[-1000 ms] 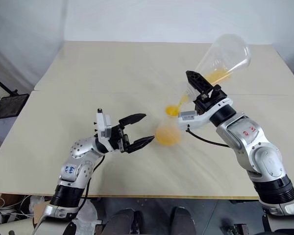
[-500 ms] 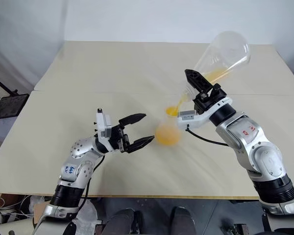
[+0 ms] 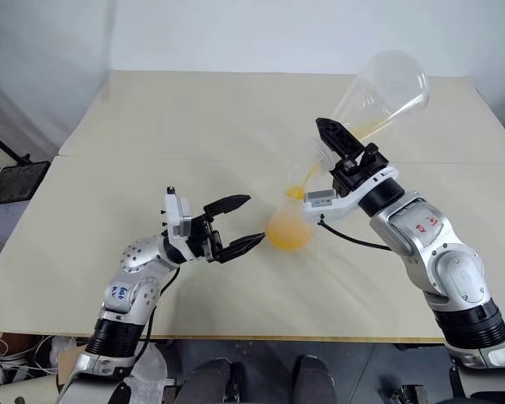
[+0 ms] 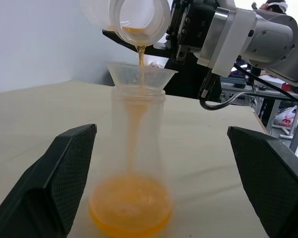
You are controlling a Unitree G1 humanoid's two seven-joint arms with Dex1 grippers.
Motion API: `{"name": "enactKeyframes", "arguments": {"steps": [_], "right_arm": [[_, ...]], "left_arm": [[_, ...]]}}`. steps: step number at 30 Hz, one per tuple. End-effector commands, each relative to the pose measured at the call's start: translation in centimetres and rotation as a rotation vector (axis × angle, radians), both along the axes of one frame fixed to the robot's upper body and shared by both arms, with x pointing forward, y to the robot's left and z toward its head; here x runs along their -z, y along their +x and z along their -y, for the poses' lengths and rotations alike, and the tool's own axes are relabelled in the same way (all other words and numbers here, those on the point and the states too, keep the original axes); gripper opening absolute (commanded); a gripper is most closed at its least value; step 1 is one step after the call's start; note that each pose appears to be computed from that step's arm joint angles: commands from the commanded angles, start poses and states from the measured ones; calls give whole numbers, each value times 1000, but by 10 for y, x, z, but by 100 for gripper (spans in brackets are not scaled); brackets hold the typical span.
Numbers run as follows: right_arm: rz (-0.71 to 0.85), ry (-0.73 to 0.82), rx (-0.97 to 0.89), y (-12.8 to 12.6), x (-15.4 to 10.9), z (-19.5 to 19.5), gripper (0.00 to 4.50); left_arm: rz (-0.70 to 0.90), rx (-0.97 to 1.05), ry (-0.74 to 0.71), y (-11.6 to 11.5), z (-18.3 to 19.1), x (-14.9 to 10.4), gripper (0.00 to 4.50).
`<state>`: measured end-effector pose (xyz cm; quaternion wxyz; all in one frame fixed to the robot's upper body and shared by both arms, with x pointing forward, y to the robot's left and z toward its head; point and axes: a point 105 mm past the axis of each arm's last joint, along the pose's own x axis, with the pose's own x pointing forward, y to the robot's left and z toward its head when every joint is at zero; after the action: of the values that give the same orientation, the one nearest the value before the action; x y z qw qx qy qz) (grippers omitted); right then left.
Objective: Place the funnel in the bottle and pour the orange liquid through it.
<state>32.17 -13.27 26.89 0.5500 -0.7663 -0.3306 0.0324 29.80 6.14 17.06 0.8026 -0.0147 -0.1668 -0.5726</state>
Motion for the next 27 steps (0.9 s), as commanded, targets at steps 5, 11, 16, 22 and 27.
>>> {"name": "enactKeyframes", "arguments": {"steps": [5,11,16,22,27], "right_arm": [[95,-1,-22,-8,-19,-3,248],[101,-8,-21,-7,-18,-4,248],[112,-5,-29,-9,-18,-4,248],[108,0,-36,-10,-16,-6,248],[93,17,-39,-10,-14,-7,248]], "left_arm": [[48,12,-12,-6,3,-9,450],[47,12,-13,-6,3,-9,450],[48,13,-13,-6,3,-9,450],[48,17,-10,-7,3,-9,450],[48,19,-4,-7,2,-9,450]]}}
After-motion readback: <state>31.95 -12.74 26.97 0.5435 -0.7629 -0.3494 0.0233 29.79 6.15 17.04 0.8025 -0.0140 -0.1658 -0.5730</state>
